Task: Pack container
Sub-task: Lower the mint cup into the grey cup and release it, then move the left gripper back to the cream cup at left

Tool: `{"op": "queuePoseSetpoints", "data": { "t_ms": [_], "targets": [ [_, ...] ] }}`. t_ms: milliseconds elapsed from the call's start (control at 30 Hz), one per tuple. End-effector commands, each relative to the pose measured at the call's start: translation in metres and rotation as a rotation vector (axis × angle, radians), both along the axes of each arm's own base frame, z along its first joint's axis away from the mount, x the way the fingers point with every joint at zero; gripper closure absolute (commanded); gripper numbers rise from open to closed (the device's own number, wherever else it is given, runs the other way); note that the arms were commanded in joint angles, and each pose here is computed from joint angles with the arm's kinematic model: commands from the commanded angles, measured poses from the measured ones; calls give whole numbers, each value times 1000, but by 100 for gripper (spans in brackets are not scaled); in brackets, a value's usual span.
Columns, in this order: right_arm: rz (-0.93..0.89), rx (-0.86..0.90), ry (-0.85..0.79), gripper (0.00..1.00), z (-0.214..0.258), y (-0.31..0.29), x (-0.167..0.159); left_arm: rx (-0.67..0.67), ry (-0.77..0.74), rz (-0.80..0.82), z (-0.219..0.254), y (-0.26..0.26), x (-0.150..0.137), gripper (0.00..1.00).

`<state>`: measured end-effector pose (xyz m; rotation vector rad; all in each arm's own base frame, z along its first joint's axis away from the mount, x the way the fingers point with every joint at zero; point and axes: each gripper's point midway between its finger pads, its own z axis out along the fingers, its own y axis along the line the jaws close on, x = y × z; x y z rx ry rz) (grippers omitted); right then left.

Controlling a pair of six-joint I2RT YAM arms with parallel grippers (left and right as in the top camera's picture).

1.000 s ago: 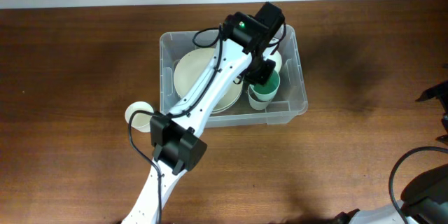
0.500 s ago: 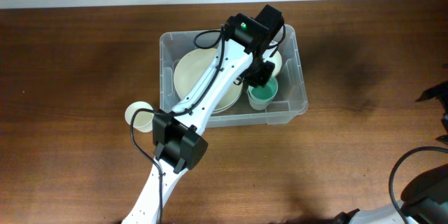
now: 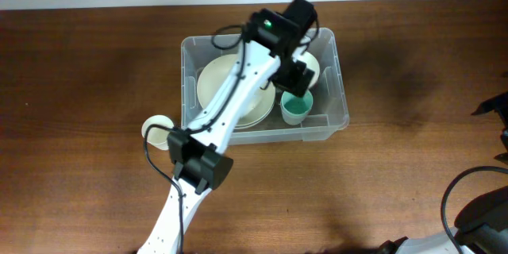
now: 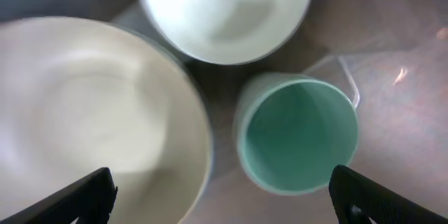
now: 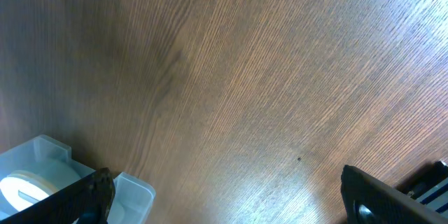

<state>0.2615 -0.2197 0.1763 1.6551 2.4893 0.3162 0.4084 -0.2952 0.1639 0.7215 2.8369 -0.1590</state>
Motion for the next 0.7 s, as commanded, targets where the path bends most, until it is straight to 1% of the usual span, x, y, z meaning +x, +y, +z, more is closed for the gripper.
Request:
{"op": "queuePoseSetpoints", "data": {
  "t_ms": [0, 233, 367, 500, 600, 667],
  "targets": [
    [-10, 1, 6, 1, -1, 0, -2, -28, -96, 72, 37, 32, 22, 1],
    [-10, 1, 6, 1, -1, 0, -2, -77, -186, 201, 81, 92, 47, 1],
    [-10, 1, 6, 1, -1, 0, -2, -85, -214, 297, 98, 138, 58, 1],
    [-10, 1, 6, 1, -1, 0, -2, -93, -227, 394, 115, 184, 57, 1],
    [-10, 1, 6, 1, -1, 0, -2, -93, -208, 499, 123, 222, 48, 1],
    [-10, 1, 6, 1, -1, 0, -2, -87, -172, 554, 120, 243, 40, 1]
  ]
}}
